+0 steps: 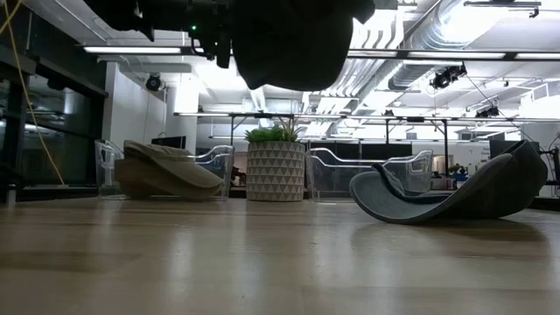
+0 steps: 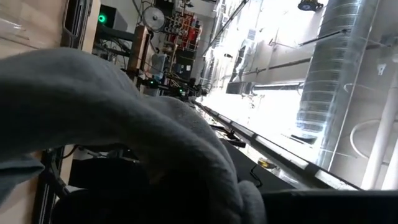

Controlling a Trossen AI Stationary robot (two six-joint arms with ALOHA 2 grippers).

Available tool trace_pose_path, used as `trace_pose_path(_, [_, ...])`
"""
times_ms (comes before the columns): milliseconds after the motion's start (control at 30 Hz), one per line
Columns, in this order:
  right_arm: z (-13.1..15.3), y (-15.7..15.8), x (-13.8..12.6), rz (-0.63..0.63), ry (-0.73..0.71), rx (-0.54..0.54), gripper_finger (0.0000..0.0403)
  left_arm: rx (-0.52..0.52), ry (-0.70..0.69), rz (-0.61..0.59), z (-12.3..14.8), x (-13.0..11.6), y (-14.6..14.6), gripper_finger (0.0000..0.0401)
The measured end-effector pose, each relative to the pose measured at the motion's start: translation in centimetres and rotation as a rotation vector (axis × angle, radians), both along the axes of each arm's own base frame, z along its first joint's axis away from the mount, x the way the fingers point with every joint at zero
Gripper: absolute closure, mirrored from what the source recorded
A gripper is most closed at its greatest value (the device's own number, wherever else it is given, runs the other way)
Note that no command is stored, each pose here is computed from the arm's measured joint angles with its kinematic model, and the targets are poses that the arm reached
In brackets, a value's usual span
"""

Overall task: Pick & Place hat
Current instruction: Put the left blue cap into the right transparent bin

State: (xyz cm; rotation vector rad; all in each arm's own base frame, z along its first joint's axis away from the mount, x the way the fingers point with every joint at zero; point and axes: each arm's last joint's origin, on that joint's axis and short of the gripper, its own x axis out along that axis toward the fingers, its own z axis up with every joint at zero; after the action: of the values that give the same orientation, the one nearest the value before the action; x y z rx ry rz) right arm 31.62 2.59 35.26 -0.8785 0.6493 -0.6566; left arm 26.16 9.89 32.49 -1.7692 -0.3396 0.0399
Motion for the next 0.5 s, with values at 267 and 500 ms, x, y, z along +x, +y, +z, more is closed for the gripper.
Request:
trace_pose_path(267, [0.0, 0.2, 0.1, 0.039, -0.101, 0.131, 0.0233, 0.089, -0.02, 0.023, 0.4, -0.2, 0.3, 0.0401])
trace_pose_path(500, [-0.1, 0.3, 0.2, 0.058, -0.192, 0.257, 0.0202, 0.135, -0.024, 0.048, 0.6, -0.7, 1.4, 0.0401])
